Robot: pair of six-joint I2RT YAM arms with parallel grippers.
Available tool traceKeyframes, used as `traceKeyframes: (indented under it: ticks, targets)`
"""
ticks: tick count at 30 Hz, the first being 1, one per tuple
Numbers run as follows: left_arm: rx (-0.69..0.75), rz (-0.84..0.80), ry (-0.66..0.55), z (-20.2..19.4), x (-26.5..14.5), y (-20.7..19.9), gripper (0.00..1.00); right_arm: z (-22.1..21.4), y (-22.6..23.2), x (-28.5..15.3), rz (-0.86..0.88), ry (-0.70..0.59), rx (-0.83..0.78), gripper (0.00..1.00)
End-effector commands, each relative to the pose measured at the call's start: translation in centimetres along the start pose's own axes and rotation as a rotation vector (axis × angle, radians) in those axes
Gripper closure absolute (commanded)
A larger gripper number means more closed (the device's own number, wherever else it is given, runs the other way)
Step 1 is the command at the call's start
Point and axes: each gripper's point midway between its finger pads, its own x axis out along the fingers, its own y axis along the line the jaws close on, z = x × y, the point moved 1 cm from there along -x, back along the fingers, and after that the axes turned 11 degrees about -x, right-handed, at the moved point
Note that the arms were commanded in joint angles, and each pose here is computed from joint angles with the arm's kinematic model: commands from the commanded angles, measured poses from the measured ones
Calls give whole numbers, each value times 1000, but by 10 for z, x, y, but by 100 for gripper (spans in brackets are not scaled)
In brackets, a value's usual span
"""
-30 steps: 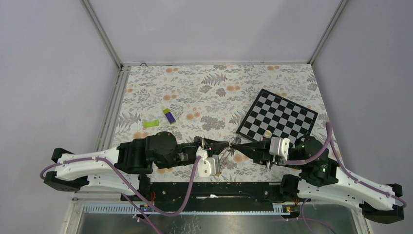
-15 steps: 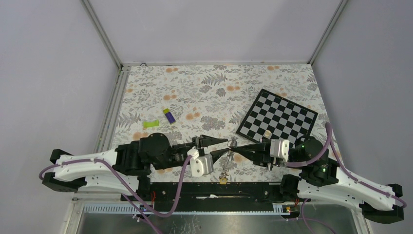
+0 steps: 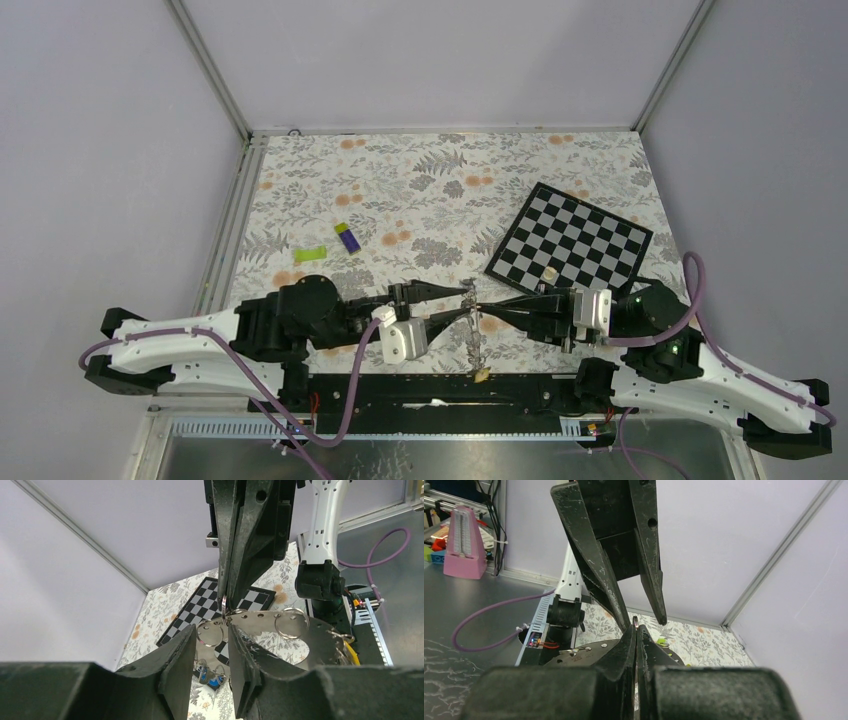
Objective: Remove the keys from the keyring
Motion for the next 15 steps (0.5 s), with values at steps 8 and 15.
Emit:
traceKeyframes:
  ticks: [8, 15]
  targets:
    - [-32, -32, -116, 27, 5, -4, 73, 51, -14, 1, -15, -161, -40, 100]
    - [-36, -73, -131, 31, 7, -11, 73, 48, -15, 1, -20, -155, -48, 100]
